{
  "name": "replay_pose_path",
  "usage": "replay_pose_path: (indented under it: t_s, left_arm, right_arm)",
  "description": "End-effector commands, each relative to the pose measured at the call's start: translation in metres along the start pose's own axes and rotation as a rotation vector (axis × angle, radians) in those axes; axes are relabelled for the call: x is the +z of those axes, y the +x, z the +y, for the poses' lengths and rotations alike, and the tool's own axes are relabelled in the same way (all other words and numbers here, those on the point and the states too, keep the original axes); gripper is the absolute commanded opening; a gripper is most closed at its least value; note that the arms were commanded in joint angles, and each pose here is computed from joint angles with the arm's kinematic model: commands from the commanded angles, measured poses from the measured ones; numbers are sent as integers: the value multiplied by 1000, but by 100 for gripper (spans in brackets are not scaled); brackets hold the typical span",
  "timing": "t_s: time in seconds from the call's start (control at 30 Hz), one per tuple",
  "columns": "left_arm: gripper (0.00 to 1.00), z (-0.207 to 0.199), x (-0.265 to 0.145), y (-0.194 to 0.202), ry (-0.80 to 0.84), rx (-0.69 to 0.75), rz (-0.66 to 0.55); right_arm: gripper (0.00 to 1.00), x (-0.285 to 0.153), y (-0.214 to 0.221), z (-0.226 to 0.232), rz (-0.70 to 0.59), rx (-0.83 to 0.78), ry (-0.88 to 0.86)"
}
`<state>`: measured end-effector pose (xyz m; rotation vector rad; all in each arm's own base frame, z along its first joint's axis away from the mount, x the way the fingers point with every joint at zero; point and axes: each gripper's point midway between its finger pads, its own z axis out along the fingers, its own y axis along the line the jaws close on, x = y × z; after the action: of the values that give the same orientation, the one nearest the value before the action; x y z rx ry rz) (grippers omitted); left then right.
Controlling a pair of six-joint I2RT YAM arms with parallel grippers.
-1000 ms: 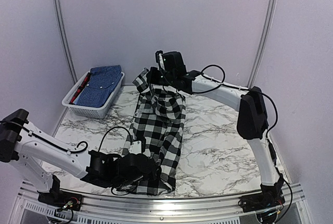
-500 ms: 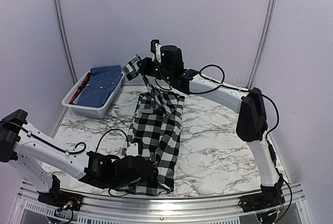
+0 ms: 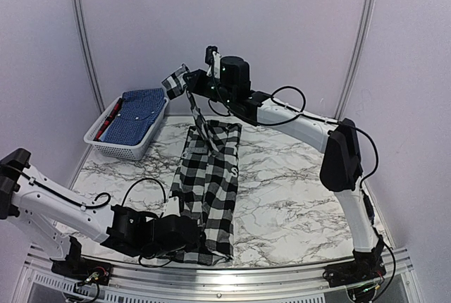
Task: Fold and stack the long sleeve shirts
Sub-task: Fold the 1/3-folded shirt at the center of the board.
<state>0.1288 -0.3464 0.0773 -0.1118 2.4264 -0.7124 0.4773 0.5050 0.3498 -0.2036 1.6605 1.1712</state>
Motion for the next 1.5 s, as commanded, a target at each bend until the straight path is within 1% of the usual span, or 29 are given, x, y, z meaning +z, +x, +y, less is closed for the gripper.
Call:
replay_pose_path:
  t_s: [0.0, 0.27, 0.33, 0.47, 0.57, 0.63, 0.67, 0.73, 0.87, 0.97, 1.03, 1.13, 1.17, 1.23, 1.33, 1.4, 1.47]
  left_arm:
    - [0, 21, -5, 1, -67, 15, -1]
    - [1, 25, -1, 9, -83, 30, 30]
    - [7, 27, -3, 8, -88, 27, 25]
    - [15, 32, -7, 3, -101, 27, 10]
    - [27, 31, -12, -3, -99, 32, -2]
    - [38, 31, -17, -9, -95, 35, -16]
    - [42, 31, -20, -14, -93, 33, -27]
    - [47, 29, -27, -25, -85, 41, -48]
    - [53, 19, -41, -53, -48, 48, -76]
    - [54, 14, -44, -74, -23, 38, -84]
    - [54, 2, -43, -86, 27, 59, -80]
    - [53, -20, -34, -90, 96, 104, -41]
    - [52, -24, -29, -87, 98, 127, -20]
    - [43, -26, -16, -75, 89, 152, 26]
    - [36, -20, 3, -51, 99, 138, 98]
    - [34, -15, 13, -36, 122, 103, 133]
    - [34, -8, 22, -22, 124, 77, 168]
  right_arm:
    - [0, 4, -5, 10, -34, 14, -45]
    - [0, -1, 6, -3, -18, 26, -3]
    - [0, -6, 8, -7, -20, 25, 15]
    - [0, -23, 7, -9, -34, 41, 34]
    - [0, -38, 9, -14, -47, 68, 50]
    - [0, -48, 12, -13, -47, 84, 47]
    - [0, -54, 16, -17, -48, 91, 65]
    - [0, -66, 16, -17, -63, 98, 87]
    - [0, -87, 32, -14, -48, 106, 109]
    - [0, -102, 50, -18, -22, 136, 124]
    - [0, -114, 60, -22, -18, 152, 134]
    - [0, -129, 75, -28, -6, 173, 162]
    - [0, -132, 82, -31, 6, 182, 167]
    - [0, -138, 94, -37, 26, 205, 175]
    - [0, -149, 114, -46, 60, 219, 179]
    - [0, -156, 124, -50, 83, 214, 184]
    - [3, -164, 129, -53, 94, 210, 193]
